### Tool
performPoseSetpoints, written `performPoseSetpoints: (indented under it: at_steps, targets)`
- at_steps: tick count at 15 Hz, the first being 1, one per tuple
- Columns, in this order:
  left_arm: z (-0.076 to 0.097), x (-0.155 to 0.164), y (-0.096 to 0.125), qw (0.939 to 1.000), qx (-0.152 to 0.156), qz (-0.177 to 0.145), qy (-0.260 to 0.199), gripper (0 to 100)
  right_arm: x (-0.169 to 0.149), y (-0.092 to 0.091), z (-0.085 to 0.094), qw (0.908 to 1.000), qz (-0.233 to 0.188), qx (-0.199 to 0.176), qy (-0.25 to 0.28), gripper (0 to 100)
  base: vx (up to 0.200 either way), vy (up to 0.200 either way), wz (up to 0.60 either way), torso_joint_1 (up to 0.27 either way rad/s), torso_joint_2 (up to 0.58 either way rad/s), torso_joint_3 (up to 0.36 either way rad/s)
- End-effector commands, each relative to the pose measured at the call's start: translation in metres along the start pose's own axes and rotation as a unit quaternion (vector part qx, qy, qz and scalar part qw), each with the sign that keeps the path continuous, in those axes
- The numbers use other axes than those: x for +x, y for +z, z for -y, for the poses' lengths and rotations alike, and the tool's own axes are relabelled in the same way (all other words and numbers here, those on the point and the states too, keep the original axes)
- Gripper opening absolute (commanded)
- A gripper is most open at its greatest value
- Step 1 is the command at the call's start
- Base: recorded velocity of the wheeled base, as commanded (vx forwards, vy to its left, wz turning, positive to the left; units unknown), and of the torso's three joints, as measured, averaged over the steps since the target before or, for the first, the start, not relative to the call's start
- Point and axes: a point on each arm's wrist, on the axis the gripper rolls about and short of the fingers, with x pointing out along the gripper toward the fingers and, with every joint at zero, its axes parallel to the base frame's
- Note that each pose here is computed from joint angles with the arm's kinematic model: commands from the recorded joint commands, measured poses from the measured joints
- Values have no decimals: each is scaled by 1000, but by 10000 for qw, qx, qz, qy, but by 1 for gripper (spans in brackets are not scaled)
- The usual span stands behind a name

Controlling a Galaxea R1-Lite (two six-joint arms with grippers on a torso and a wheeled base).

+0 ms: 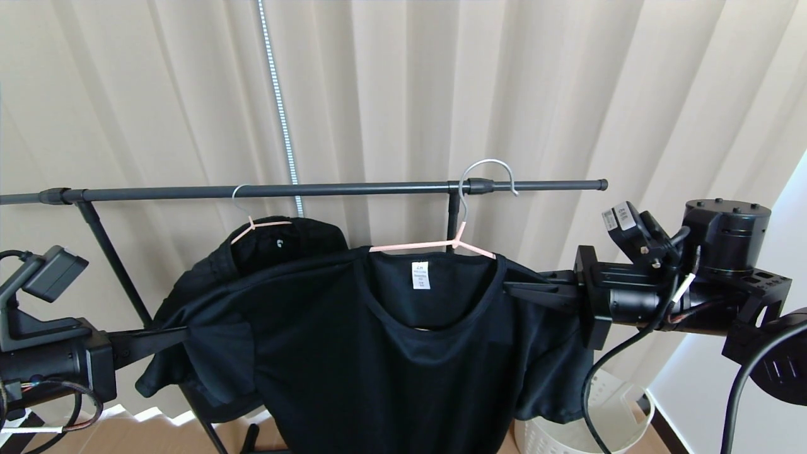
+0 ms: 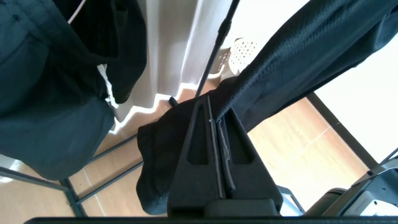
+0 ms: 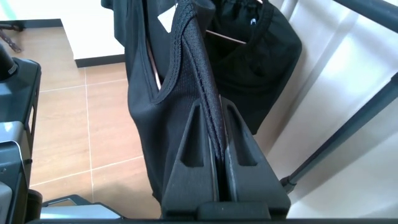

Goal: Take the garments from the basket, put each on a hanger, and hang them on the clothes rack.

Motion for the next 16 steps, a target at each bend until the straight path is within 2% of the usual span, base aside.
performPoseSetpoints:
  at_steps: [1, 10, 12, 13, 16]
  targets:
    - [0, 0, -2, 10000, -24, -13, 9, 0, -1, 0, 0, 10000, 6, -8, -9, 0, 0, 0, 0, 0, 0, 0]
    - [-2, 0, -4, 10000, -63, -37, 0, 0, -4, -1, 5, 9999, 48, 14, 87, 0, 0, 0, 0, 0, 0, 0]
    - [3, 0, -3, 9995, 12, 52, -308, 0, -3, -3, 6, 9999, 31, 39, 91, 0, 0, 0, 0, 0, 0, 0]
    - [5, -3, 0, 9992, 72, 130, -368, 100, -3, -3, 6, 9999, 31, 39, 91, 0, 0, 0, 0, 0, 0, 0]
    - [8, -1, 10, 9985, 195, 209, -467, 100, -3, -4, 6, 9999, 22, 44, 93, 0, 0, 0, 0, 0, 0, 0]
